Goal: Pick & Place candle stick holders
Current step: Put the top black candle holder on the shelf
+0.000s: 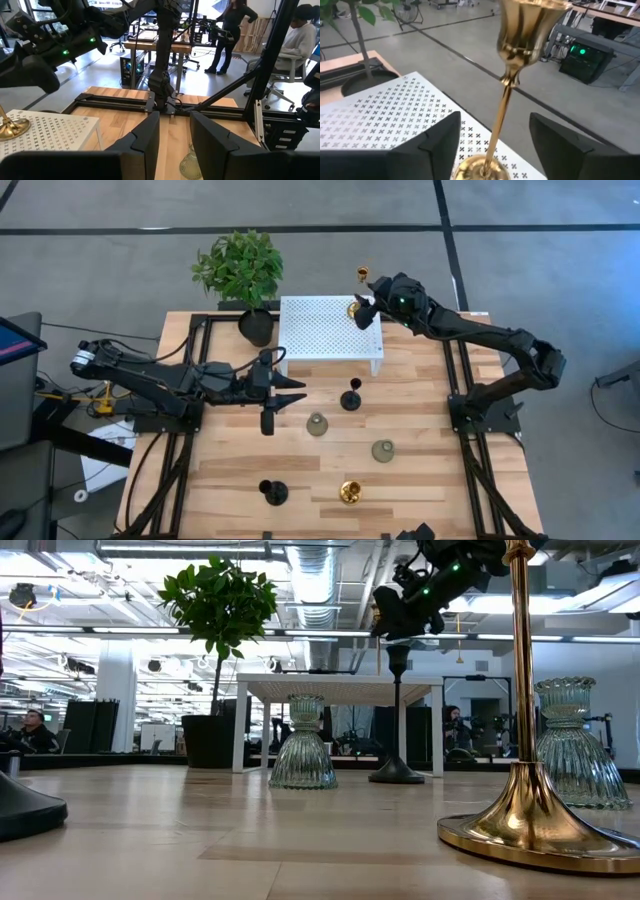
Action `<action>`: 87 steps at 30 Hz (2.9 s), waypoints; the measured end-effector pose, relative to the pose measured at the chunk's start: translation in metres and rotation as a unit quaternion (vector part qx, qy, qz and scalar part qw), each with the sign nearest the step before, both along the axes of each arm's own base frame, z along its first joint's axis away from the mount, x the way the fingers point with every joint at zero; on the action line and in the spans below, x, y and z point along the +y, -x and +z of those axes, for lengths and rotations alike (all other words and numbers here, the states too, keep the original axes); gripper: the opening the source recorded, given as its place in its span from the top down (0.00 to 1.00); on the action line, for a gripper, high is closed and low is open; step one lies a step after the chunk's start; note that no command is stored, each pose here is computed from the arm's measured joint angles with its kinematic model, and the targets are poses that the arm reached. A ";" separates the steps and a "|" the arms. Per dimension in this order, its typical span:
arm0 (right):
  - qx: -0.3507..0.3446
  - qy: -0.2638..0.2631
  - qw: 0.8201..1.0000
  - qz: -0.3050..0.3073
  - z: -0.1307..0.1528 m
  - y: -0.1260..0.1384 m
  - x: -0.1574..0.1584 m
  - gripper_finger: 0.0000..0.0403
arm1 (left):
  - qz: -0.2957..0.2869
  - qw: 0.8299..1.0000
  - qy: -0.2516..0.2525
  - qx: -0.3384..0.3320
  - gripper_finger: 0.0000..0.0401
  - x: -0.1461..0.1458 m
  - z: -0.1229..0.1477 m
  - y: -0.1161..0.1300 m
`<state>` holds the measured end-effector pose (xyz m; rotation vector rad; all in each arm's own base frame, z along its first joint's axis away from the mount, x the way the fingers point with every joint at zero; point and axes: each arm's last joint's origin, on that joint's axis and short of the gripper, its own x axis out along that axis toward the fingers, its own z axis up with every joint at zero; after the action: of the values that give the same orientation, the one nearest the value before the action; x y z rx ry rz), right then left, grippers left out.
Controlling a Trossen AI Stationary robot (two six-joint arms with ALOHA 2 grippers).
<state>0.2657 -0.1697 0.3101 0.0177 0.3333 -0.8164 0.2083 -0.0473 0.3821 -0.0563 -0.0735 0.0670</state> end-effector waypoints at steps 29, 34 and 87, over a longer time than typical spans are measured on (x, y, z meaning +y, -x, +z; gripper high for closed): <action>-0.029 -0.079 0.962 0.260 0.066 0.090 0.127 0.63 | 0.000 1.000 0.000 0.000 0.73 0.000 0.000 0.000; -0.024 -0.120 0.949 0.292 0.064 0.094 0.144 0.72 | 0.000 1.000 0.000 0.000 0.73 0.000 0.000 0.000; 0.123 -0.207 0.949 0.206 -0.148 0.032 0.188 0.86 | -0.030 1.000 0.003 0.001 0.73 -0.012 0.000 0.003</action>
<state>0.2335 0.0180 0.1625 0.2325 0.7149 -0.3209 0.2051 -0.0593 0.3818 -0.0653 -0.0687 0.0079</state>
